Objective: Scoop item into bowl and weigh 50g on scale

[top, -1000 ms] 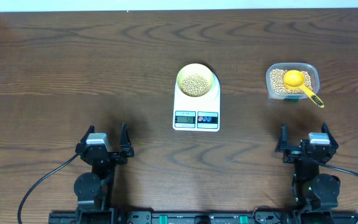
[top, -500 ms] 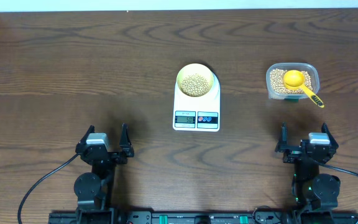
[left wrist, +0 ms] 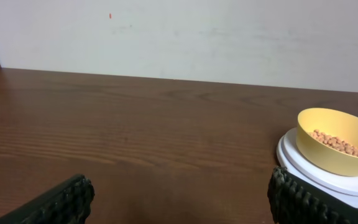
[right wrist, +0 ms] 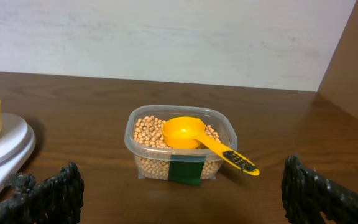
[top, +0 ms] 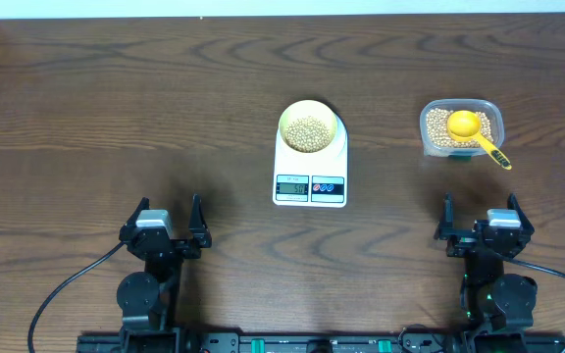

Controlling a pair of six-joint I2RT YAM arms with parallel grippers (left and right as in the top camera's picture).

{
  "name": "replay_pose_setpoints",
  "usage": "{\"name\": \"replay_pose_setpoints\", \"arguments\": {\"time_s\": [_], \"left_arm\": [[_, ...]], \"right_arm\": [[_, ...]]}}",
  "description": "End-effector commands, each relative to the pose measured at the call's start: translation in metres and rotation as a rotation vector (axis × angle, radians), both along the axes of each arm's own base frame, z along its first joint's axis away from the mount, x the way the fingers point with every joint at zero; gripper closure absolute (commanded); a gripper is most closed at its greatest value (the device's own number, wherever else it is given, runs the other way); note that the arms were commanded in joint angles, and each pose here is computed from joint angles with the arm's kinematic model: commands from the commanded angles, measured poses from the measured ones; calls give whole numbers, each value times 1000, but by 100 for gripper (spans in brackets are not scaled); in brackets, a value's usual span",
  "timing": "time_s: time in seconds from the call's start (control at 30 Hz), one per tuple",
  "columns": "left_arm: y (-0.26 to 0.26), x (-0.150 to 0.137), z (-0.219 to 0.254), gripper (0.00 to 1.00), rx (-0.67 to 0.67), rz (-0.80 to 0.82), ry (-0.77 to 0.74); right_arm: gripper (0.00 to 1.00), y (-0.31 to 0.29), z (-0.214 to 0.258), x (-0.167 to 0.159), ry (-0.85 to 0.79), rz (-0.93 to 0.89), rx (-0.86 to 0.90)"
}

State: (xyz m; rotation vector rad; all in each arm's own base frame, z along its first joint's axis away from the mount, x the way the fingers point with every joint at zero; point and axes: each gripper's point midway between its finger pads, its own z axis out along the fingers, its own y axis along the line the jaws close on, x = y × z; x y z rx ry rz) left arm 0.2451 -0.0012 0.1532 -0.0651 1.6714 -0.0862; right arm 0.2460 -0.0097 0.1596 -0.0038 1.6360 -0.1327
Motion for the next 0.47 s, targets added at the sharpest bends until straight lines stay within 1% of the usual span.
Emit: {"name": "replay_pose_setpoints", "arguments": {"time_s": [0.0, 0.43], "left_arm": [[-1, -1, -15, 9, 10, -11, 47], [-1, -1, -15, 9, 10, -11, 47]], "right_arm": [[1, 1, 0, 0, -4, 2, 15], [1, 1, 0, 0, -4, 1, 15]]}}
